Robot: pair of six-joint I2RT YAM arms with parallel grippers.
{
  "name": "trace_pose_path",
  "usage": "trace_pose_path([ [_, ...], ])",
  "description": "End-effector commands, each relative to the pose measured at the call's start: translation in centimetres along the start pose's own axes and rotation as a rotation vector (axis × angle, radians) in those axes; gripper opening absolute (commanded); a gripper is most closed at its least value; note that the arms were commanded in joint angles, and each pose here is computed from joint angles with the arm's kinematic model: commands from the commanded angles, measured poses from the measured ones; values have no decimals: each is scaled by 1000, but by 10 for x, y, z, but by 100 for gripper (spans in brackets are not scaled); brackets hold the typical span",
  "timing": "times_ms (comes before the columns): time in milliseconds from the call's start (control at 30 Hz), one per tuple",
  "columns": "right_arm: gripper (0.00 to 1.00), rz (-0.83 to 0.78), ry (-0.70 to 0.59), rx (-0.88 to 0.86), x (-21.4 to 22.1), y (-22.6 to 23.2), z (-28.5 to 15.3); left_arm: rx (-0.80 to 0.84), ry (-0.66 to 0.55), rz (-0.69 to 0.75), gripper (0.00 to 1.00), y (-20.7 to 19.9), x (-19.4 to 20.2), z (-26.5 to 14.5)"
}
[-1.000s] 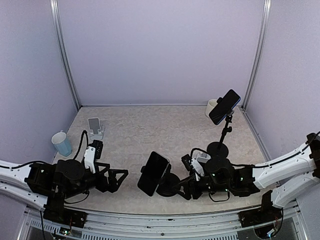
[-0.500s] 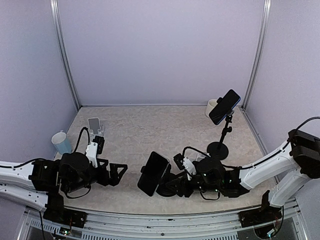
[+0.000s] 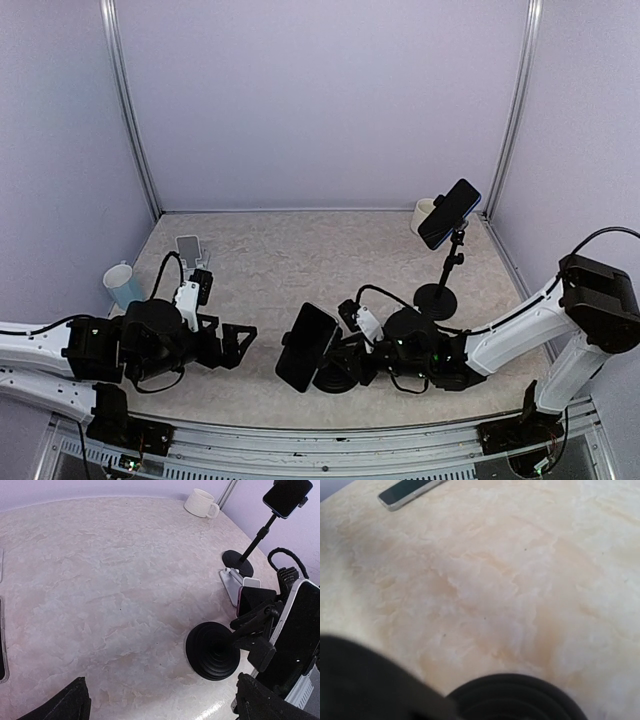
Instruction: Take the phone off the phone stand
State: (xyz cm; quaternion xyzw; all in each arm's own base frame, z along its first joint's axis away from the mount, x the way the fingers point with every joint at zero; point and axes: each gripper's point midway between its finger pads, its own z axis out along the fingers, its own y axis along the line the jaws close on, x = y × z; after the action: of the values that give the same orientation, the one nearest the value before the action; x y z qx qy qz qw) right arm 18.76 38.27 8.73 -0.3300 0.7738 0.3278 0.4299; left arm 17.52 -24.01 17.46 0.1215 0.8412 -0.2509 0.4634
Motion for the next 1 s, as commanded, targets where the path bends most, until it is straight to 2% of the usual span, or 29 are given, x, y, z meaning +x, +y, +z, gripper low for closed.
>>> trace_pose_path([
  [0, 35, -74, -67, 50, -20, -7, 7, 36, -29, -13, 99, -8, -13, 0],
  [133, 29, -126, -95, 45, -27, -5, 10, 36, -16, -7, 99, -7, -10, 2],
  [233, 16, -156, -114, 43, -33, -4, 14, 29, -19, -9, 99, -5, -11, 3],
  [433, 6, -203, -175, 51, -60, -15, 21, 18, -20, -18, 99, 2, -10, 6],
  [700, 2, -317, -237, 32, -104, -44, 42, -3, -29, -26, 99, 14, -15, 3],
  [967, 2, -359, -248, -53, -134, -69, 78, -22, -25, -35, 99, 28, -23, 10],
])
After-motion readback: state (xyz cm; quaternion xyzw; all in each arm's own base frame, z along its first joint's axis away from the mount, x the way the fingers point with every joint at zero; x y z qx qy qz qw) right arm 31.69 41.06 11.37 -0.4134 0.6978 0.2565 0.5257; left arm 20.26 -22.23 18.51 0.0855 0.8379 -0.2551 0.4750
